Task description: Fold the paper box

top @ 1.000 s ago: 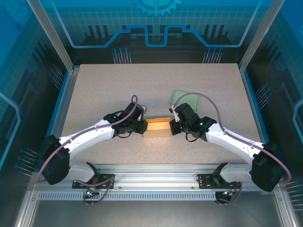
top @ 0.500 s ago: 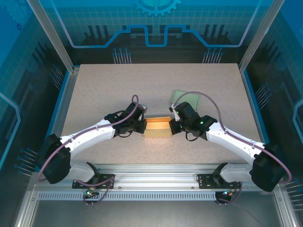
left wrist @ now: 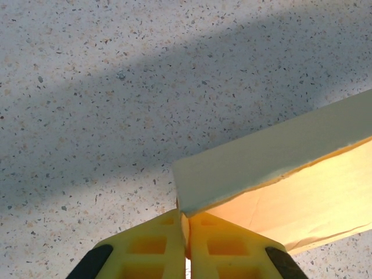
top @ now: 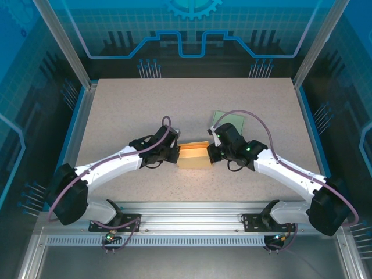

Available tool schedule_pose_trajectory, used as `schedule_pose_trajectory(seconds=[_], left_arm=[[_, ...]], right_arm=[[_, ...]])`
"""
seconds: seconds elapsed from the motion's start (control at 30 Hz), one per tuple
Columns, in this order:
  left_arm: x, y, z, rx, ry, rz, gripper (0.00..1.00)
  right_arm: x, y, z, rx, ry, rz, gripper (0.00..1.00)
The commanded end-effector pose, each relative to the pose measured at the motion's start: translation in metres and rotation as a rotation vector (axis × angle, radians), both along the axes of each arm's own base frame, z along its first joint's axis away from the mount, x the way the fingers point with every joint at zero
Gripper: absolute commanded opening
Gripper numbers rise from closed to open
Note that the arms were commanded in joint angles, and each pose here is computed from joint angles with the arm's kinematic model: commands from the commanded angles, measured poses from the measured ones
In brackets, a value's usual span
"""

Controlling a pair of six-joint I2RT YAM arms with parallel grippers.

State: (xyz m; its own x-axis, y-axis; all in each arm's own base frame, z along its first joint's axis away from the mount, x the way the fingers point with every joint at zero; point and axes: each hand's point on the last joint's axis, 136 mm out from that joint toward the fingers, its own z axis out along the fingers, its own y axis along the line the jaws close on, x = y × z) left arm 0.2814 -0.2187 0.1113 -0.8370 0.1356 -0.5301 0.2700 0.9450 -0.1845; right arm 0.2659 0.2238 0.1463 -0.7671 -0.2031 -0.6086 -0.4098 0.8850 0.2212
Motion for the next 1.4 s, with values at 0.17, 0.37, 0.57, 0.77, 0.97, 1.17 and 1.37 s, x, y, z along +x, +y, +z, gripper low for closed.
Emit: schedule_pose_trajectory(seconds=[0.17,0.37,0.57,0.77,0.97,1.17,1.37], left_arm=[[-0.019,-0.004,-0.023,0.058,0.1,-0.068,0.09],[-0.019,-0.004,-0.026,0.08,0.107,-0.07,0.09],[-0.017,-0.006,-0.025,0.082,0.105,-0.073,0.09],[-0.016,-0.019,-0.018,0.038,0.095,-0.09,0.16],[-0.018,-0.025,-0.022,0.051,0.107,-0.103,0.2],[-0.019,-0.028,-0.03,0.081,0.125,-0.115,0.19],[-0.018,-0.025,-0.032,0.1,0.124,-0.109,0.16]], right_arm=[[0.008,0.005,0.023,0.046,-0.046,-0.03,0.0],[0.007,0.01,0.023,0.067,-0.035,-0.016,0.0],[0.006,0.006,0.016,0.062,-0.003,-0.052,0.0],[0.001,0.005,-0.006,0.036,0.041,-0.049,0.0],[-0.001,0.003,-0.008,0.022,0.044,-0.044,0.0],[-0.001,0.004,-0.008,0.03,0.045,-0.045,0.0],[-0.001,-0.008,-0.006,-0.012,0.029,-0.074,0.0]])
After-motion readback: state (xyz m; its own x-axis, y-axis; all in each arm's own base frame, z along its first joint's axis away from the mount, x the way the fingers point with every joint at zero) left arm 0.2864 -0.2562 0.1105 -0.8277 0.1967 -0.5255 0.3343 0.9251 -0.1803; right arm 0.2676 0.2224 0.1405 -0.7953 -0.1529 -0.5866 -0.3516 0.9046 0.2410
